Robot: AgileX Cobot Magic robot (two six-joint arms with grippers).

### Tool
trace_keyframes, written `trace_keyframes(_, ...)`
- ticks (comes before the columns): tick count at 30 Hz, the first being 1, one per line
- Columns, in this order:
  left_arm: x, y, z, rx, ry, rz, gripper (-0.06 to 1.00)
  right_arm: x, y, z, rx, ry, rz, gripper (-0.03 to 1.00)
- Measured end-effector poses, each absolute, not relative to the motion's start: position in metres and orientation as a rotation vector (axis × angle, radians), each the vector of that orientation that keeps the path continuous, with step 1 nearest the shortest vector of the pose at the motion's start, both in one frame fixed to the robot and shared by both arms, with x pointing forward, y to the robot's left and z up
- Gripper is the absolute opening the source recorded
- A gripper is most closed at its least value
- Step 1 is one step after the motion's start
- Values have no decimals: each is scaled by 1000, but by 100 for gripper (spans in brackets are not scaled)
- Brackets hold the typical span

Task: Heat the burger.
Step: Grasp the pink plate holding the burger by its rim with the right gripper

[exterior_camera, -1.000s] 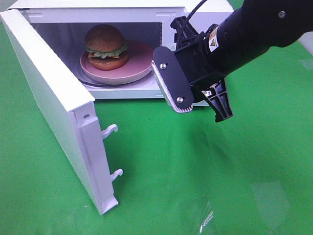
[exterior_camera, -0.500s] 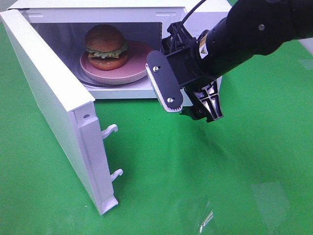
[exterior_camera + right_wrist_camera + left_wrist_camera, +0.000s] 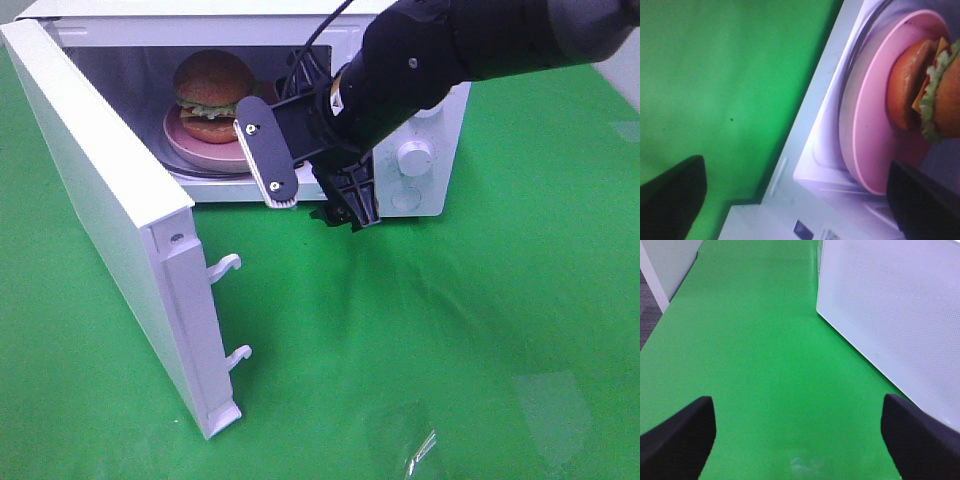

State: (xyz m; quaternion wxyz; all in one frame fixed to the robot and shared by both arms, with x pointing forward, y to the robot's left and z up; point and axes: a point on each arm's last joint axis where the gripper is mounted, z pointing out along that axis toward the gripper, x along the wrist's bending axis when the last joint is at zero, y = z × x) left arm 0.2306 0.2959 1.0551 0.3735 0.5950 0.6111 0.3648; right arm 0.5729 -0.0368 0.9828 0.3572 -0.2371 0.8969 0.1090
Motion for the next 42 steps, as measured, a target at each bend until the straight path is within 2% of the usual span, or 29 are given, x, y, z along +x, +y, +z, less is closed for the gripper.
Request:
trace_keyframes(25,231,296,1055,1524,1565,934,82,627,12,948,-560,2290,321,91)
trace_keyframes(42,231,296,1055,1524,1565,934,82,655,5,923,-483,2321,304,88)
